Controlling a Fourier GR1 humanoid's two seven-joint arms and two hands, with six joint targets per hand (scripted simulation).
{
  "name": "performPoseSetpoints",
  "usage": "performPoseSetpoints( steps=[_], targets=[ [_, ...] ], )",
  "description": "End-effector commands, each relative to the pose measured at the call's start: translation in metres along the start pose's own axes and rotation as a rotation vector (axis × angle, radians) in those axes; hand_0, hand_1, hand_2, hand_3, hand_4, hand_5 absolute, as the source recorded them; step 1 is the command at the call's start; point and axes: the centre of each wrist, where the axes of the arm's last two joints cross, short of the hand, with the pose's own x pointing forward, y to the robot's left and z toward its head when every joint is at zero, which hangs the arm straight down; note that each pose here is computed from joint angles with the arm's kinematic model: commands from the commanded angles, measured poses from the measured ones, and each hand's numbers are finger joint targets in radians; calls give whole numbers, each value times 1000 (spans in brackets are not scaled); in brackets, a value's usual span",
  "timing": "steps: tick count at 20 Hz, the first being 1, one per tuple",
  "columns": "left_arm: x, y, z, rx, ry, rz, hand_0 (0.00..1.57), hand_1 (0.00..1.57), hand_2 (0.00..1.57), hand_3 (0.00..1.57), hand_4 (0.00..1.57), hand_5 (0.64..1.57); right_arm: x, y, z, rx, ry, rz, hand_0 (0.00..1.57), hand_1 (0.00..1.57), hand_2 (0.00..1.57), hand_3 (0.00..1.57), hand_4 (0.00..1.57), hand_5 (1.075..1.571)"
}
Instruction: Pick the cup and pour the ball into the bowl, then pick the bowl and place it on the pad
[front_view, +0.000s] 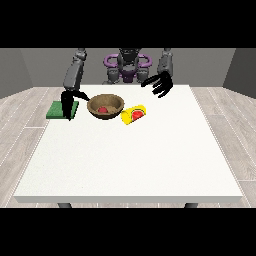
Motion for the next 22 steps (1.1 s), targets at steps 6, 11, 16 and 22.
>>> performPoseSetpoints(
  steps=[6, 11, 16, 22],
  targets=[
    [-45, 22, 11, -7, 90, 158, 0, 0, 0, 0, 0, 1527, -20, 51, -4, 58, 84, 33, 0, 0, 0, 0, 0, 1545],
    [-49, 6, 36, -53, 187, 183, 0, 0, 0, 0, 0, 1537, -66, 40, 38, 44, 207, -11, 0, 0, 0, 0, 93, 1540],
    [-19, 0, 26, -64, 32, 186, 0, 0, 0, 0, 0, 1554, -62, 25, 31, -17, 112, -37, 0, 0, 0, 0, 258, 1549],
    [7, 28, 1, -99, -28, 168, 0, 0, 0, 0, 0, 1558, -68, 29, 33, -46, 76, -75, 0, 0, 0, 0, 151, 1525]
  ],
)
